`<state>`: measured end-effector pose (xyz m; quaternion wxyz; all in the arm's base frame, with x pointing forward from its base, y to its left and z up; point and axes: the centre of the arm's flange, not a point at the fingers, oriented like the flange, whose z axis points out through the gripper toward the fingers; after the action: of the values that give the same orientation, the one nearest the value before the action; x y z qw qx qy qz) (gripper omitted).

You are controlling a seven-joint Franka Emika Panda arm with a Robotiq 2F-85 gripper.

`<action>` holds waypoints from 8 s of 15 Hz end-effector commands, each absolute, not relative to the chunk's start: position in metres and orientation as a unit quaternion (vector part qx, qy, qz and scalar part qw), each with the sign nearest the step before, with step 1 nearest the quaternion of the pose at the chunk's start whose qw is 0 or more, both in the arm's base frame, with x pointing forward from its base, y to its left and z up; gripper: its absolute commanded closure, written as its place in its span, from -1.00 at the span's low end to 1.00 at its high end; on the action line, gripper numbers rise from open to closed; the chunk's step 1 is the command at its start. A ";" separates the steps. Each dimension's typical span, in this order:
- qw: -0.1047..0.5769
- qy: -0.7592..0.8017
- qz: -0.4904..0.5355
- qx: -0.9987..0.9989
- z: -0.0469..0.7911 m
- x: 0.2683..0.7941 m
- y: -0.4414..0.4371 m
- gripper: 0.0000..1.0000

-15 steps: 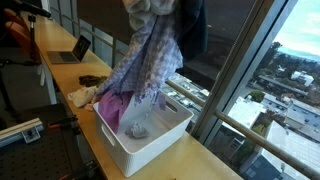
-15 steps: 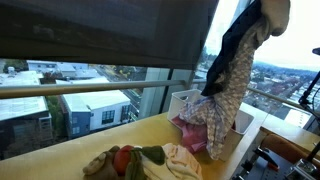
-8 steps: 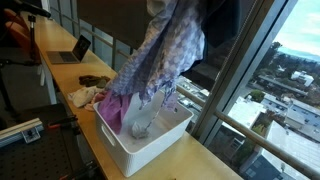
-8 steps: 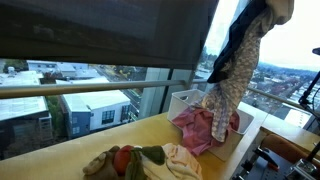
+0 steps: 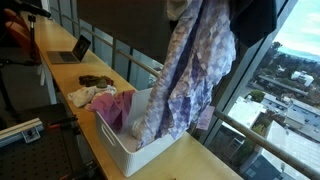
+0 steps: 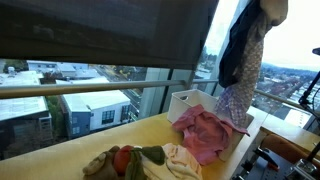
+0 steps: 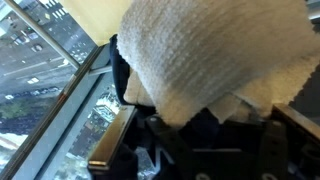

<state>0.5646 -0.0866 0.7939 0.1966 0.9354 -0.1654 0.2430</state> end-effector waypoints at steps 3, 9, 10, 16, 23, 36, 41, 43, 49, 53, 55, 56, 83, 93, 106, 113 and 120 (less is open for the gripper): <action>0.191 -0.121 0.226 0.947 0.746 0.578 -0.034 1.00; 0.187 -0.104 0.206 0.955 0.706 0.585 -0.013 1.00; 0.187 -0.103 0.199 0.956 0.696 0.587 -0.016 1.00; 0.187 -0.085 0.161 0.965 0.613 0.590 -0.009 0.88; 0.194 -0.070 0.120 0.971 0.562 0.578 -0.005 -0.35; 0.146 0.070 0.083 0.983 0.373 0.518 0.186 -1.00; 0.179 0.074 -0.009 0.981 0.284 0.500 0.198 -1.00; 0.187 0.075 -0.028 0.979 0.270 0.495 0.200 -1.00; 0.218 0.084 -0.046 0.971 0.256 0.486 0.193 -1.00; 0.262 0.104 -0.036 0.959 0.258 0.485 0.173 -1.00; 0.270 0.111 -0.034 0.956 0.253 0.485 0.166 -1.00; 0.273 0.112 -0.035 0.955 0.250 0.485 0.164 -1.00; 0.294 -0.039 0.159 0.942 0.622 0.541 0.052 0.98; 0.292 -0.051 0.133 0.946 0.573 0.560 0.031 0.40; 0.197 0.029 0.101 0.975 0.435 0.512 0.184 -1.00; 0.103 0.090 0.076 0.988 0.333 0.505 0.264 -1.00; 0.017 0.108 0.019 0.994 0.225 0.509 0.296 -1.00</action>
<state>0.5042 0.2739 0.2584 0.0572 0.9929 0.0952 0.0417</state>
